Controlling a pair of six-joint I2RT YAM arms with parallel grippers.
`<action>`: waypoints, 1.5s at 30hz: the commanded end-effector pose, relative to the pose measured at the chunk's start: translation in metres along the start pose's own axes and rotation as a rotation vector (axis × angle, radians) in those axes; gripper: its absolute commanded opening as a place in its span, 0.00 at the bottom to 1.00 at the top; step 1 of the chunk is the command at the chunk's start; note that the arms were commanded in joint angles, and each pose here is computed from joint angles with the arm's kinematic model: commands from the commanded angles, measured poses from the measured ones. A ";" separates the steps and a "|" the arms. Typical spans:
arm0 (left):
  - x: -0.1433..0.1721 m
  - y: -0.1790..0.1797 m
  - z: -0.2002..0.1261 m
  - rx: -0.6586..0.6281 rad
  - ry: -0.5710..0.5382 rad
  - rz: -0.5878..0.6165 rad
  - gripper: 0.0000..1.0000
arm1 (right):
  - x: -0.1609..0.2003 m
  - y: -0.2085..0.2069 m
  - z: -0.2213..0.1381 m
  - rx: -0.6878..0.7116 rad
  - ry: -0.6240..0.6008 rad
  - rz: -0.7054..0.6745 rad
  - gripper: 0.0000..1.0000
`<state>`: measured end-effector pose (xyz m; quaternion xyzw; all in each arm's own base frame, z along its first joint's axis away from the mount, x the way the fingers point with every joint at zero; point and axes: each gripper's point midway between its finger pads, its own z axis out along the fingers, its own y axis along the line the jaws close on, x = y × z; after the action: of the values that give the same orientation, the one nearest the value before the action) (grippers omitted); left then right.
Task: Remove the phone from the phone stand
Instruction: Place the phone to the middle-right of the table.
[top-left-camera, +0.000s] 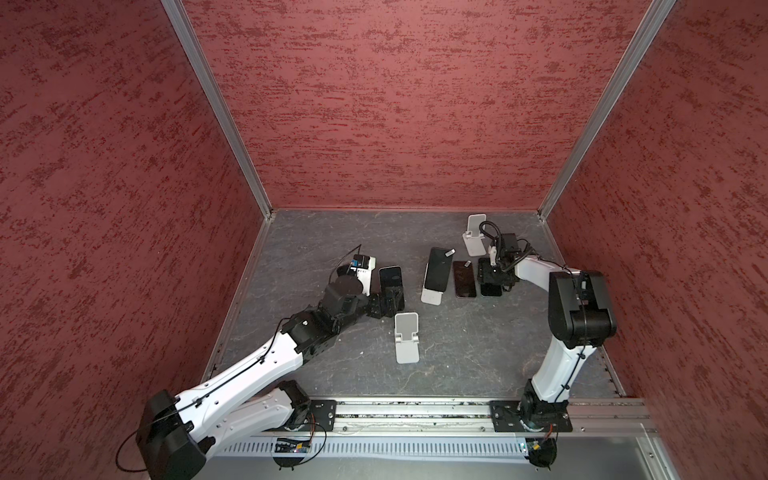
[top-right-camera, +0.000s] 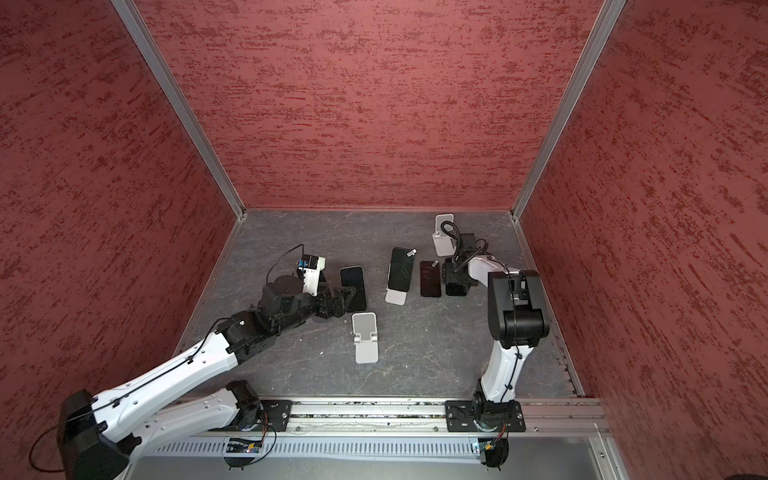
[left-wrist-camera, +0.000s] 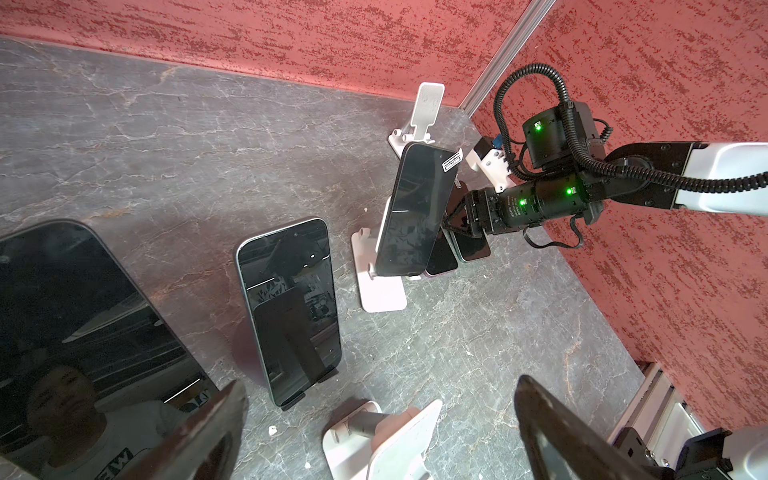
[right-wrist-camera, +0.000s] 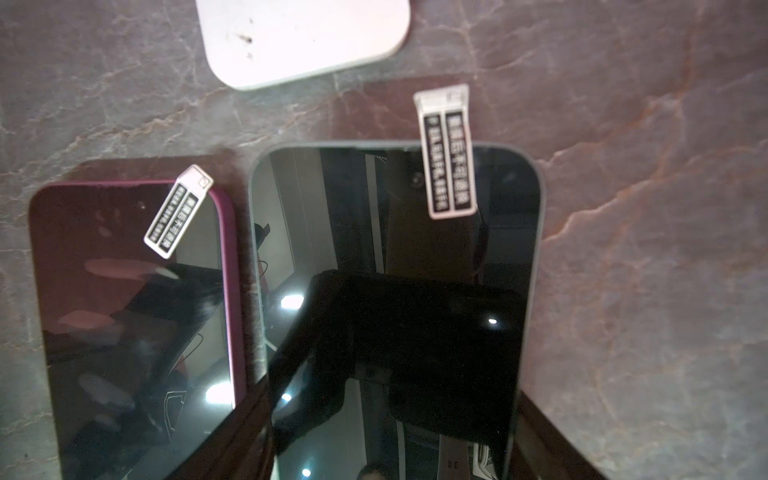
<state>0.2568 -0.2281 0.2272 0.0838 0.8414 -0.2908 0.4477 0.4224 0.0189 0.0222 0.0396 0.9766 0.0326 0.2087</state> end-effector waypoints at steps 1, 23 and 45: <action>-0.013 -0.003 -0.004 0.006 -0.041 0.007 0.99 | -0.001 0.000 0.008 -0.012 0.010 -0.007 0.69; -0.011 -0.001 -0.009 0.012 -0.053 0.020 0.99 | 0.002 -0.004 0.002 0.039 0.021 -0.042 0.73; -0.010 0.005 -0.015 0.003 -0.070 0.030 0.99 | 0.005 0.002 0.012 0.075 0.045 -0.051 0.77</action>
<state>0.2514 -0.2183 0.2367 0.0864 0.8293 -0.2936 0.4676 0.4265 0.0228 0.0204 0.0226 0.9785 0.0061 0.2048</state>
